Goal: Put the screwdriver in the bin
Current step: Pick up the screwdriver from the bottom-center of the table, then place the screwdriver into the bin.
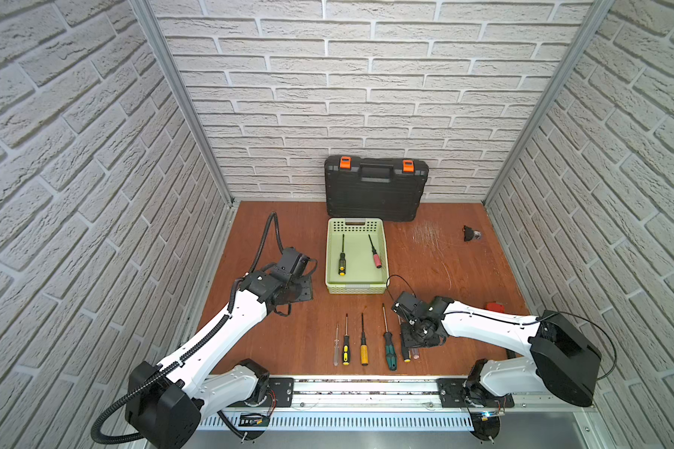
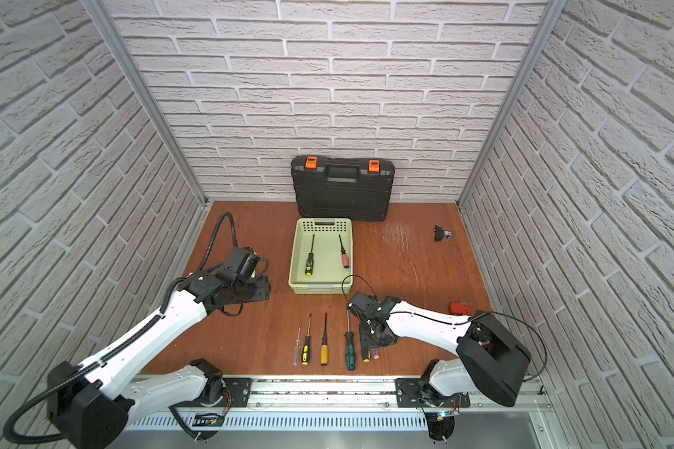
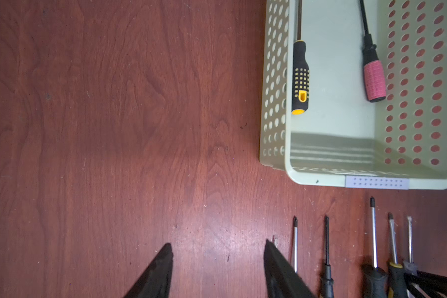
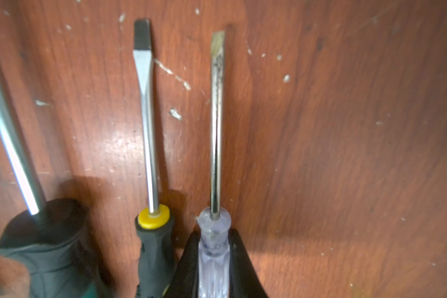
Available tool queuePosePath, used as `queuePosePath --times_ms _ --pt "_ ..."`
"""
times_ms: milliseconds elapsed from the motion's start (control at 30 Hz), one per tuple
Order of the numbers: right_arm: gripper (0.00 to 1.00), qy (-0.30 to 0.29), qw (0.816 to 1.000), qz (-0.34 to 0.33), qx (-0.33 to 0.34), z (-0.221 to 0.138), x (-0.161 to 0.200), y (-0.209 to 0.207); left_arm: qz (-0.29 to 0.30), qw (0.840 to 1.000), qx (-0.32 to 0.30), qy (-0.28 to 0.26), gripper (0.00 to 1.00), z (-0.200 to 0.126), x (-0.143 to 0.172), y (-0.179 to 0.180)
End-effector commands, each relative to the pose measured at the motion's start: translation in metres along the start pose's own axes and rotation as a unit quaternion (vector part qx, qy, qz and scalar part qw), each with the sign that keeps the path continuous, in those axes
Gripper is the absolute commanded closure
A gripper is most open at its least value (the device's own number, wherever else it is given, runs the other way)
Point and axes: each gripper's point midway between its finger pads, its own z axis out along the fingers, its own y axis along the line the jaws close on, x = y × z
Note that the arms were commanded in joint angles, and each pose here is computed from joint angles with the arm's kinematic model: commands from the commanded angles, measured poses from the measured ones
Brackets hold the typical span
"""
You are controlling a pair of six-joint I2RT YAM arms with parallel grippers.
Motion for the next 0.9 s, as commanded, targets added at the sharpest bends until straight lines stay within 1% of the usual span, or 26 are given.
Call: queuePosePath --times_ms 0,67,133,233,333,367,500,567,633,733,767,867 --pt "0.94 -0.016 0.999 0.000 0.028 -0.011 0.000 -0.015 -0.002 1.000 -0.007 -0.009 0.43 0.000 -0.005 0.003" --pt "0.94 -0.030 0.999 -0.004 0.032 -0.030 -0.006 -0.017 -0.007 1.000 -0.011 -0.015 0.43 0.004 -0.006 0.005" --pt "0.94 -0.045 0.999 -0.006 0.026 -0.054 -0.010 -0.019 -0.024 0.999 -0.017 -0.020 0.43 0.007 -0.009 0.007" --pt "0.94 -0.089 0.996 -0.003 -0.017 -0.097 -0.022 -0.012 -0.043 0.999 -0.011 -0.031 0.43 0.007 -0.015 0.004" --pt "0.94 -0.141 0.986 -0.012 -0.090 -0.135 -0.045 0.016 -0.045 0.998 -0.007 -0.035 0.43 0.004 -0.016 0.003" --pt "0.95 -0.151 0.983 -0.019 -0.102 -0.146 -0.055 0.025 -0.042 0.998 -0.008 -0.035 0.43 0.001 -0.015 0.004" --pt "0.95 -0.156 0.976 -0.069 -0.139 -0.175 -0.099 0.073 -0.033 0.999 -0.014 -0.033 0.43 -0.007 -0.013 0.009" --pt "0.94 -0.166 0.969 -0.089 -0.158 -0.179 -0.126 0.101 -0.033 0.999 -0.012 -0.033 0.43 -0.010 -0.010 0.011" --pt "0.94 -0.174 0.962 -0.094 -0.188 -0.182 -0.152 0.125 -0.037 0.999 -0.009 -0.033 0.43 -0.014 -0.006 0.012" --pt "0.95 -0.169 0.953 -0.096 -0.232 -0.174 -0.184 0.159 -0.052 0.998 -0.004 -0.033 0.43 -0.019 0.000 0.015" --pt "0.95 -0.165 0.952 -0.099 -0.237 -0.169 -0.194 0.167 -0.059 0.998 0.001 -0.035 0.43 -0.021 0.002 0.016" --pt "0.95 -0.137 0.957 -0.103 -0.234 -0.150 -0.221 0.178 -0.075 0.996 0.011 -0.039 0.43 -0.024 0.007 0.017"
